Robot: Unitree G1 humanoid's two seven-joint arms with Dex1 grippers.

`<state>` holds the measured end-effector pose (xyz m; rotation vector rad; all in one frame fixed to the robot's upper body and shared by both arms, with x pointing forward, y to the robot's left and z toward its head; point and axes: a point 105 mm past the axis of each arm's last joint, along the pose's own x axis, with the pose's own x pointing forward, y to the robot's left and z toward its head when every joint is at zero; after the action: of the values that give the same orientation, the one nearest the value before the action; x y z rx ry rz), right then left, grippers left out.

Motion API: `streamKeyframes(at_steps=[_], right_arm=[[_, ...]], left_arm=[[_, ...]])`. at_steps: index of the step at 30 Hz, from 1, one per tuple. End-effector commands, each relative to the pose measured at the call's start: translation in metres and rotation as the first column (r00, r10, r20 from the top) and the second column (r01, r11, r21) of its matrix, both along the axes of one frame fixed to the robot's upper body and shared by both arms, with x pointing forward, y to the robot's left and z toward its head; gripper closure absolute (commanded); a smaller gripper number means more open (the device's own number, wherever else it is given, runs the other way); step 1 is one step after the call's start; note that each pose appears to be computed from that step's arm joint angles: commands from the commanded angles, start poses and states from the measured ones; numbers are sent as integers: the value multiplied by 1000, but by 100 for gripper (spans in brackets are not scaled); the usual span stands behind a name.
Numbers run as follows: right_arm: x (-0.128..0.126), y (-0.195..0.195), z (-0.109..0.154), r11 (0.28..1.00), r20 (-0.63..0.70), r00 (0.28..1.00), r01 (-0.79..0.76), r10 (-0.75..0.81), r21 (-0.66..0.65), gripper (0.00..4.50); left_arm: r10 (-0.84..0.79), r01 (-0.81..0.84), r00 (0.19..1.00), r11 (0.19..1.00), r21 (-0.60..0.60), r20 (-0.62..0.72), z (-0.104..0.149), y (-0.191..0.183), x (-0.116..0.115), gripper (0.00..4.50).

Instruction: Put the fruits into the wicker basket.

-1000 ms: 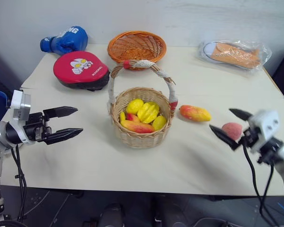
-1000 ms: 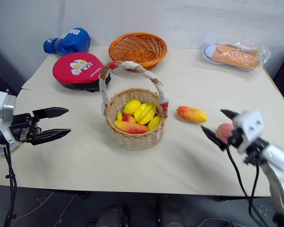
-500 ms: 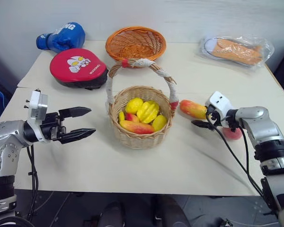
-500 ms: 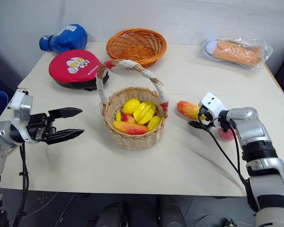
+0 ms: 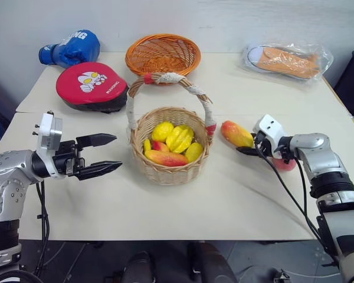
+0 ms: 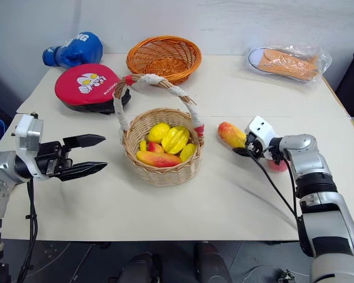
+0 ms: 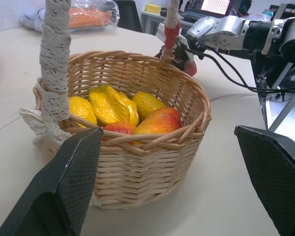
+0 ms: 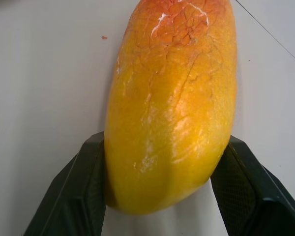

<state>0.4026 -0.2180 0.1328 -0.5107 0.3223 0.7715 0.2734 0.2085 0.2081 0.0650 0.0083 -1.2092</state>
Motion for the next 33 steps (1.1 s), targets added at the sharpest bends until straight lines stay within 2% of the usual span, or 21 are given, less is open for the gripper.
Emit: streamKeyframes(at_steps=[1,4,7,12,15,17,22,24,28,33], right_arm=[[-4,6,23,998,88,995,-44,40,42,211],[-17,3,34,996,115,991,-69,63,47,215],[-48,-1,51,990,122,985,-128,121,55,215],[-115,5,59,967,-38,968,-244,247,78,215],[-156,32,64,927,-146,921,-339,362,159,215],[-178,67,70,873,-157,872,-420,464,247,215],[-174,130,92,781,18,858,-477,514,403,215],[-169,147,95,764,37,865,-461,501,451,215],[-149,175,86,803,20,898,-403,440,440,215],[-110,190,90,844,4,967,-224,254,487,215]], left_arm=[[-38,39,998,999,-5,39,10,-9,-2,0],[-41,41,998,999,-3,37,11,-9,-2,0],[-44,43,998,999,3,34,11,-9,-2,0],[-50,50,998,999,11,27,11,-6,-3,0],[-56,56,998,998,13,30,11,-6,-4,0],[-59,58,998,998,12,33,12,-5,-4,0],[-62,62,997,998,11,39,11,-7,-5,0],[-56,56,997,998,4,46,13,-8,-6,0],[-41,41,998,999,5,44,12,-6,-6,0],[-44,45,998,999,-3,44,11,-11,-7,0]])
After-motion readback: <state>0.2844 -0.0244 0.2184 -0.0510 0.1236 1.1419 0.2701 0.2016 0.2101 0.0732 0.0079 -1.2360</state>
